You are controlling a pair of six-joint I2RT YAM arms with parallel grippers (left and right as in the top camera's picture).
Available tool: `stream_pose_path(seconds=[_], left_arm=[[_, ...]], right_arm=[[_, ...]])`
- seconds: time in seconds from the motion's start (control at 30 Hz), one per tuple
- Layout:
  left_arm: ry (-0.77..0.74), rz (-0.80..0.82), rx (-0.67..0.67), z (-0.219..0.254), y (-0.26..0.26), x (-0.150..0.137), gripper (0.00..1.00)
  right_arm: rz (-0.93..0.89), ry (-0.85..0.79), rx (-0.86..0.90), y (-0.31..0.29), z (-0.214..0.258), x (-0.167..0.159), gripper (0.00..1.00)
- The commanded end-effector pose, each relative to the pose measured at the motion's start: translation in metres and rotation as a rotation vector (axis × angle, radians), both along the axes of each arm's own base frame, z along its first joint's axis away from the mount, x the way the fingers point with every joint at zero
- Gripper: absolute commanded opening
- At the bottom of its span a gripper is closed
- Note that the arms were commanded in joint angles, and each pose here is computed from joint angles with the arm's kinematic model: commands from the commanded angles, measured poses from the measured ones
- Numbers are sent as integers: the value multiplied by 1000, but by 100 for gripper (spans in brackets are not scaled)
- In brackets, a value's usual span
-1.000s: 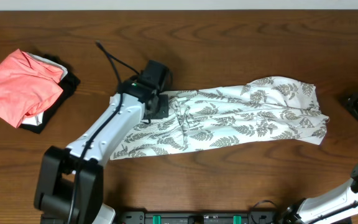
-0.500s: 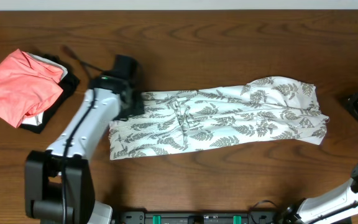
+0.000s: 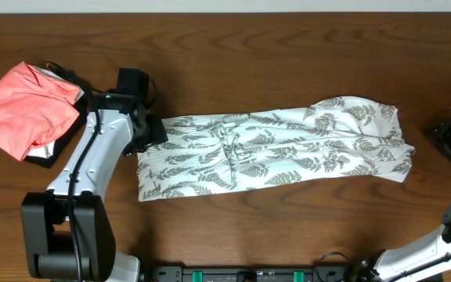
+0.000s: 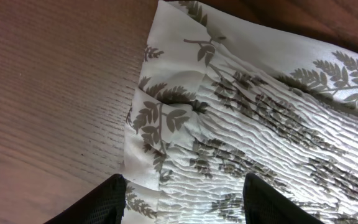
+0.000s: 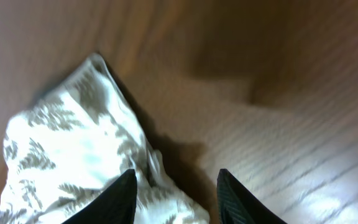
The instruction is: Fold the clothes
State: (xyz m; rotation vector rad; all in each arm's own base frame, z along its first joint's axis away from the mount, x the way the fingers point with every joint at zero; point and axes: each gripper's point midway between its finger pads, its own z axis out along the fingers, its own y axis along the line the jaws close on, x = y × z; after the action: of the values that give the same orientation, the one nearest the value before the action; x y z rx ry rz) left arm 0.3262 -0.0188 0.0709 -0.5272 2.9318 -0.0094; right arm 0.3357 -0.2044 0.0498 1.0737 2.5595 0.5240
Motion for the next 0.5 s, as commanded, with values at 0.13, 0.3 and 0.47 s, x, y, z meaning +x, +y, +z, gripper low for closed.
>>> stream_pose_path(seconds=[0.13, 0.3, 0.47], left_arm=[[-22, -9, 1, 8, 0, 3, 61], [-21, -9, -2, 8, 0, 3, 61], [-20, -13, -25, 8, -4, 3, 61]], right_arm=[[-17, 82, 106, 34, -36, -23, 50], [-14, 42, 150, 53, -53, -24, 54], [8, -24, 192, 70, -57, -14, 59]])
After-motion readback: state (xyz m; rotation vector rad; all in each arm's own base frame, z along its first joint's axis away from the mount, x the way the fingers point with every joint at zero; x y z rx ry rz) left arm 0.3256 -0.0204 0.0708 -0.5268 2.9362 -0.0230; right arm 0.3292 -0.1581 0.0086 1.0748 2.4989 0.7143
